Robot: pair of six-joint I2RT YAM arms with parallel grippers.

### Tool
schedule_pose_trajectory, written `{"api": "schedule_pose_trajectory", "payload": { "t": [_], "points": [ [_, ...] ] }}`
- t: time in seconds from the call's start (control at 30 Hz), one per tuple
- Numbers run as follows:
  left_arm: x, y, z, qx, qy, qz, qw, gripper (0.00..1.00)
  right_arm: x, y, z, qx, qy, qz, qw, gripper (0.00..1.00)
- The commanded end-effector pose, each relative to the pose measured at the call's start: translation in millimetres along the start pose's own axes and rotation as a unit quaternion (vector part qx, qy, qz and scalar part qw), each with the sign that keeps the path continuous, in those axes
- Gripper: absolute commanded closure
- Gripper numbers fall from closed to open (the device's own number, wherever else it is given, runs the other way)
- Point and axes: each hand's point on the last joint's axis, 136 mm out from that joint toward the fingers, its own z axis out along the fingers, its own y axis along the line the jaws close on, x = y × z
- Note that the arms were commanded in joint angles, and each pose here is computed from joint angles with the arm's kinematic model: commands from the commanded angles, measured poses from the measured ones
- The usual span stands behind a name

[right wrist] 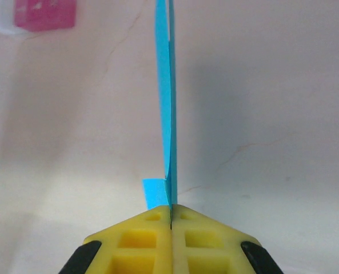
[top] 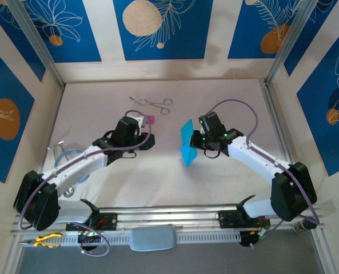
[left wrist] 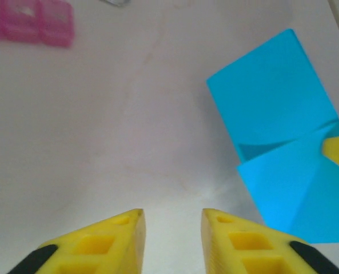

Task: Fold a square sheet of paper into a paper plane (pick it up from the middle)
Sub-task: Turn over the paper at the center of the table.

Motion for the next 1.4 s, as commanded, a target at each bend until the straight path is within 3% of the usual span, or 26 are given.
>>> {"api": "schedule_pose_trajectory", "payload": {
  "t": [0.0,0.23,0.27,0.3,0.33,0.5,0.7,0.9,1.17,1.37],
  "points": [
    [-14.0,28.7,-13.2,-0.061,-0.051,0.0,0.997,0.61,6.9,-36.4,-17.8,0.13,0.02,-0.059,0.99,0.95],
    [-17.5,49.4,-29.8,-0.086,-0.087,0.006,0.992,0.28,-7.0,-35.3,-28.0,0.243,0.001,-0.148,0.959,0.96],
    [-16.5,48.1,-31.3,-0.081,-0.087,0.014,0.993,0.22,-9.1,-34.8,-28.6,0.256,-0.002,-0.158,0.954,0.96],
    [-15.2,48.8,-33.3,-0.082,-0.085,0.017,0.993,0.07,-10.0,-34.2,-28.3,0.267,-0.004,-0.166,0.949,0.96],
    [-13.1,49.5,-35.0,-0.081,-0.083,0.02,0.993,0.0,-11.5,-34.2,-28.0,0.281,-0.008,-0.173,0.944,0.96],
    [-7.9,61.9,-44.0,-0.1,-0.092,0.006,0.991,0.0,-10.9,-25.8,-20.9,0.318,-0.016,-0.205,0.926,0.96],
    [-5.7,68.9,-53.8,-0.092,-0.108,-0.019,0.99,0.0,3.6,-18.4,-1.9,0.354,0.007,-0.24,0.904,0.96],
    [-8.4,81.9,-64.9,-0.13,-0.116,-0.025,0.984,0.0,26.0,-0.9,26.8,0.362,0.036,-0.279,0.889,0.96],
    [-6.7,100.8,-77.2,-0.178,-0.131,-0.054,0.974,0.0,50.1,36.4,59.0,0.317,0.064,-0.307,0.895,0.95],
    [-4.1,100.8,-80.3,-0.175,-0.128,-0.064,0.974,0.0,65.3,65.1,76.8,0.244,0.089,-0.291,0.921,0.92]
  ]
}}
